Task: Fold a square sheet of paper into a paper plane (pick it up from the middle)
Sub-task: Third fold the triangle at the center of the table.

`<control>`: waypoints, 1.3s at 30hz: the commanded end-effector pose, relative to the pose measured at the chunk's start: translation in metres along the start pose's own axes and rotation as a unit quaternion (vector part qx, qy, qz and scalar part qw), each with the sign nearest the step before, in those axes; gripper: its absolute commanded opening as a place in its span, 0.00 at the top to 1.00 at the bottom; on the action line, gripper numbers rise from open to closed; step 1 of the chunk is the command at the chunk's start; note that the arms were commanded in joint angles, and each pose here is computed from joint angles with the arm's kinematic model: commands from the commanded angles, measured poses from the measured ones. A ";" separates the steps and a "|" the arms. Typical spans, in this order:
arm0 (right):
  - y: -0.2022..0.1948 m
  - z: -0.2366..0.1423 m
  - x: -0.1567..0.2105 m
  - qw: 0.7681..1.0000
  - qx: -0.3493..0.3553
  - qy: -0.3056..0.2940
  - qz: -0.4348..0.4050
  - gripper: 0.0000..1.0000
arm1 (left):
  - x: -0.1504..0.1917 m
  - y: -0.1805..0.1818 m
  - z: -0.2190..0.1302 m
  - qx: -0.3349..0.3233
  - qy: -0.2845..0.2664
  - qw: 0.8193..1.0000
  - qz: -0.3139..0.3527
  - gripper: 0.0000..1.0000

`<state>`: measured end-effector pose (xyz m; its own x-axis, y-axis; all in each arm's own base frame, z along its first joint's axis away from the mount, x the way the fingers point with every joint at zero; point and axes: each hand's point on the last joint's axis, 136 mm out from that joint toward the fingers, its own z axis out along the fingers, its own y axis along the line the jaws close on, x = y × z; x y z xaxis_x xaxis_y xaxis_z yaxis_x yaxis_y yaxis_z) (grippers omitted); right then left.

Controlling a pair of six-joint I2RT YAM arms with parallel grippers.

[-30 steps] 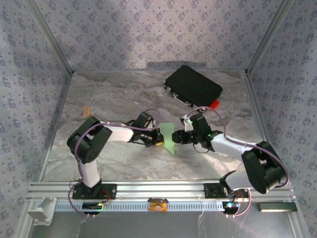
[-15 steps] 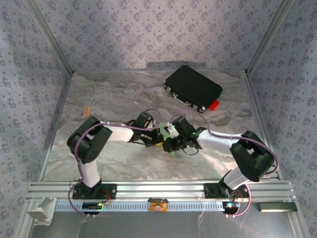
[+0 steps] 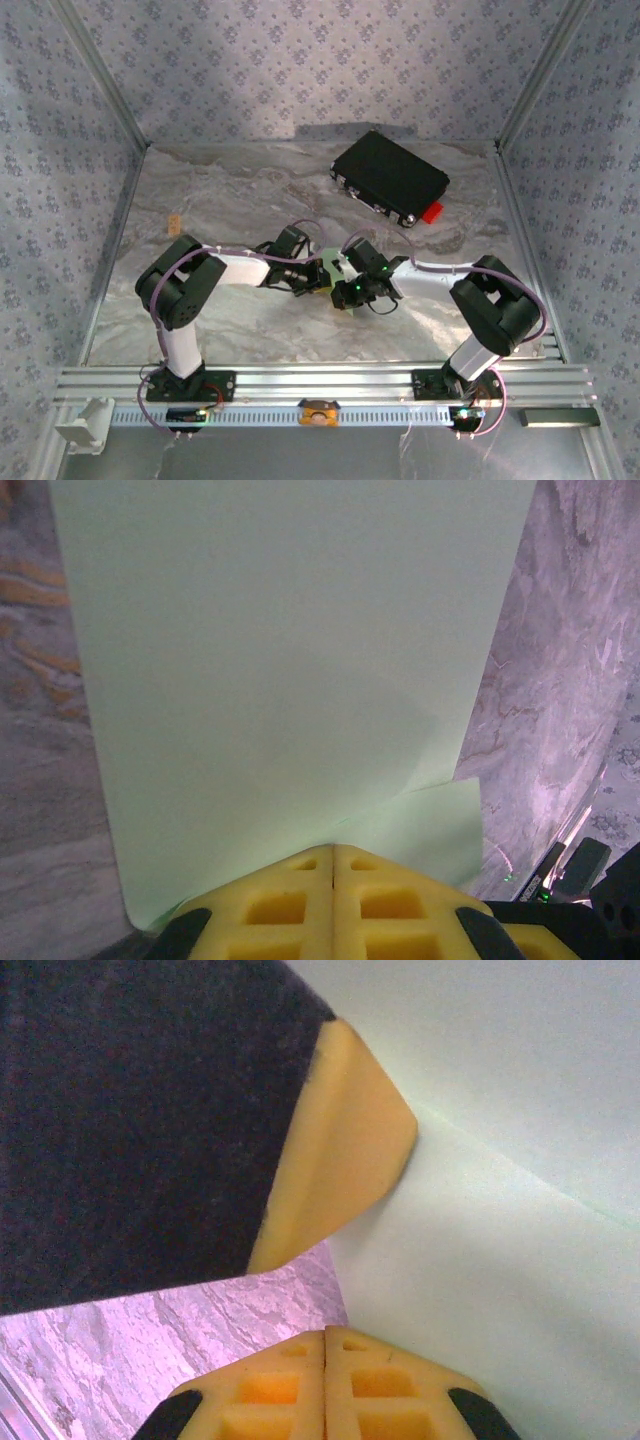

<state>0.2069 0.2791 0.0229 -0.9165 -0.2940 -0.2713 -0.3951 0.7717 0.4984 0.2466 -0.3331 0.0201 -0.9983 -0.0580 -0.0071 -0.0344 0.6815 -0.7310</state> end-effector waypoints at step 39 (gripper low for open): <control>-0.011 -0.005 0.004 1.000 -0.006 -0.005 0.013 0.90 | 0.001 0.014 0.005 -0.033 0.002 0.999 -0.005 0.98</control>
<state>0.2111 0.2716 0.0228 -0.9157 -0.2812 -0.2871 -0.3939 0.7698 0.5022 0.2474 -0.3330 0.0198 -0.9981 -0.0605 -0.0070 -0.0364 0.6849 -0.7277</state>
